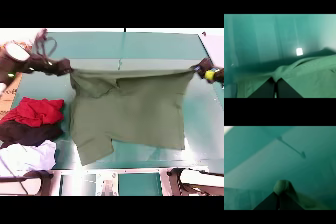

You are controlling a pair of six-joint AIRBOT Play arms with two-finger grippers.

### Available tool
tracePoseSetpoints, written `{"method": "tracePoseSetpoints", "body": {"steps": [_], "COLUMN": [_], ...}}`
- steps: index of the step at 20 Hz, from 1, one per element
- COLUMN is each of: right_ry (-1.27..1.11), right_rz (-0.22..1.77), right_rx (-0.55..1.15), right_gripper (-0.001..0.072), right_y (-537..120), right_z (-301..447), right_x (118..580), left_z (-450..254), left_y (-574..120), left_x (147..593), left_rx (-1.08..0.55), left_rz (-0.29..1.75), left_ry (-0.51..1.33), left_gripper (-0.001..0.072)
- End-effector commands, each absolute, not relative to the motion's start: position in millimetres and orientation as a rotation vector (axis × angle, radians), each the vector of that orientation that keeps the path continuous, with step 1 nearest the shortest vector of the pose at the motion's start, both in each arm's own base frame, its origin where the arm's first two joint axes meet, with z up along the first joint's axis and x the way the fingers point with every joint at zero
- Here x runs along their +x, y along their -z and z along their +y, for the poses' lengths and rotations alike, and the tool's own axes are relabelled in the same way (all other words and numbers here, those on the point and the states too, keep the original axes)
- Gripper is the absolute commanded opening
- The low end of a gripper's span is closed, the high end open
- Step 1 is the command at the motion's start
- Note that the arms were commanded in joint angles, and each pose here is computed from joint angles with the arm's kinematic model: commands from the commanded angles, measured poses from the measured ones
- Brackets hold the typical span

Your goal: Fold the shirts.

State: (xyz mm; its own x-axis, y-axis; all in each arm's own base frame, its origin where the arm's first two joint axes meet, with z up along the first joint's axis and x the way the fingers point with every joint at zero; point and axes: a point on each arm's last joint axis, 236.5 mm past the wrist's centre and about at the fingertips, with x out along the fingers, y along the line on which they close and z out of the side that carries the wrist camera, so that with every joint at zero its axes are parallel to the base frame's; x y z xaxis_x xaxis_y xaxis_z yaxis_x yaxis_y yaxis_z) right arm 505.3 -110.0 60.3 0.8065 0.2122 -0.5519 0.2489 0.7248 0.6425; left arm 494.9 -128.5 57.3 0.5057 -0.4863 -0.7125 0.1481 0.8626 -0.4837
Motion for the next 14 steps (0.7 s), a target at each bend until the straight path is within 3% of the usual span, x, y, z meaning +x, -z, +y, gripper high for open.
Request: {"method": "tracePoseSetpoints", "body": {"steps": [1, 6, 10, 14], "right_ry": [0.038, 0.015, 0.03, 0.089], "right_rz": [0.76, 0.779, 1.013, 1.064], "right_rx": [0.844, 0.842, 0.846, 0.829], "right_gripper": [0.0015, 0.0014, 0.0013, 0.0014], "right_y": [19, 22, 55, 63], "right_z": [-109, -115, -115, -123], "right_x": [530, 538, 481, 433], "left_z": [-124, -115, -115, -120], "left_y": [8, 10, 42, 51], "left_x": [529, 543, 495, 463], "left_rx": [-0.484, -0.431, -0.302, -0.28], "left_rz": [0.974, 0.917, 1.135, 1.264], "left_ry": [0.316, 0.3, 0.361, 0.411], "left_gripper": [0.0024, 0.0024, 0.0024, 0.0024]}}
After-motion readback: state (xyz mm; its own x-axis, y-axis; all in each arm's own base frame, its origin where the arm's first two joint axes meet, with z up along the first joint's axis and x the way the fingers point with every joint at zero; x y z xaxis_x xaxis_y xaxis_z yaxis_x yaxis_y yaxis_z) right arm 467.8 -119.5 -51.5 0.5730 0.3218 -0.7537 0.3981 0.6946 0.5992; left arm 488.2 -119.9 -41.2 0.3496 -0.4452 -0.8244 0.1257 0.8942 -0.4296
